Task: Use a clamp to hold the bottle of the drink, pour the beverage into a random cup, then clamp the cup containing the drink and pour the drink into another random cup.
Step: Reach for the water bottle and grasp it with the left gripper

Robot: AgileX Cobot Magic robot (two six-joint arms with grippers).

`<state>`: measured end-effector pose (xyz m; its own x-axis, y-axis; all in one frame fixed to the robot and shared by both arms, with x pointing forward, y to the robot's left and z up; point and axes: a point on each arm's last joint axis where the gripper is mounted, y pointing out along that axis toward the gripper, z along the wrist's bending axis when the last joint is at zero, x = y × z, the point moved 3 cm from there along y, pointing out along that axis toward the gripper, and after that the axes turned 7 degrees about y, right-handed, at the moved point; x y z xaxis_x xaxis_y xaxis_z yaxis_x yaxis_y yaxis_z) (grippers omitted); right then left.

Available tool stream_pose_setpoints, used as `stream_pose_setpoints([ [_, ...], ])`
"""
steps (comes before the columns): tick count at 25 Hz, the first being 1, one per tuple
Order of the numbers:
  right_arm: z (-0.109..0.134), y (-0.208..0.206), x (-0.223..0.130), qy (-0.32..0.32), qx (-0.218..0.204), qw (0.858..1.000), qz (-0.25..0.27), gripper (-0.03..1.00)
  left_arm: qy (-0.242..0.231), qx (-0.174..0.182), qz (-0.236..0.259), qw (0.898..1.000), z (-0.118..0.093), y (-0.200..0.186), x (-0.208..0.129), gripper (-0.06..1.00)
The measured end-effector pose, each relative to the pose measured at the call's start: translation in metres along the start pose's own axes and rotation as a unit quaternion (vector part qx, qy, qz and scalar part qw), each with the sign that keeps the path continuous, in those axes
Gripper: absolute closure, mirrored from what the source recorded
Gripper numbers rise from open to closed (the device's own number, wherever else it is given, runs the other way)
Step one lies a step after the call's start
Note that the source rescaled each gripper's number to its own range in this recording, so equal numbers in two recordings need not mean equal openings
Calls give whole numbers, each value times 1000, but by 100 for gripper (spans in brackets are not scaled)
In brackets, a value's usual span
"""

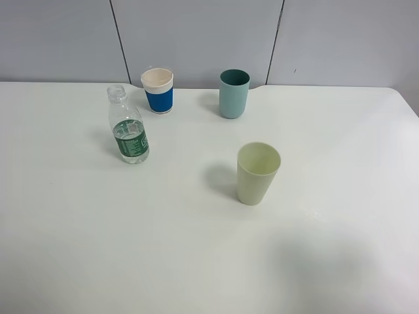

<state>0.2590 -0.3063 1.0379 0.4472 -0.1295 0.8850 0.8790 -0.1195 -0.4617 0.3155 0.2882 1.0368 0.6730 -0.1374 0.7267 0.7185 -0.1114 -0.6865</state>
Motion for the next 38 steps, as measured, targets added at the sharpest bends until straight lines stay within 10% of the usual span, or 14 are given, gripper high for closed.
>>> stream_pose_setpoints([
  [17,0,0,0,0,0,1000,0,-3,163,-120,107,973,-38,80,17,-6],
  [38,0,0,0,0,0,1000,0,-3,133,-64,-11,989,-39,177,0,-6],
])
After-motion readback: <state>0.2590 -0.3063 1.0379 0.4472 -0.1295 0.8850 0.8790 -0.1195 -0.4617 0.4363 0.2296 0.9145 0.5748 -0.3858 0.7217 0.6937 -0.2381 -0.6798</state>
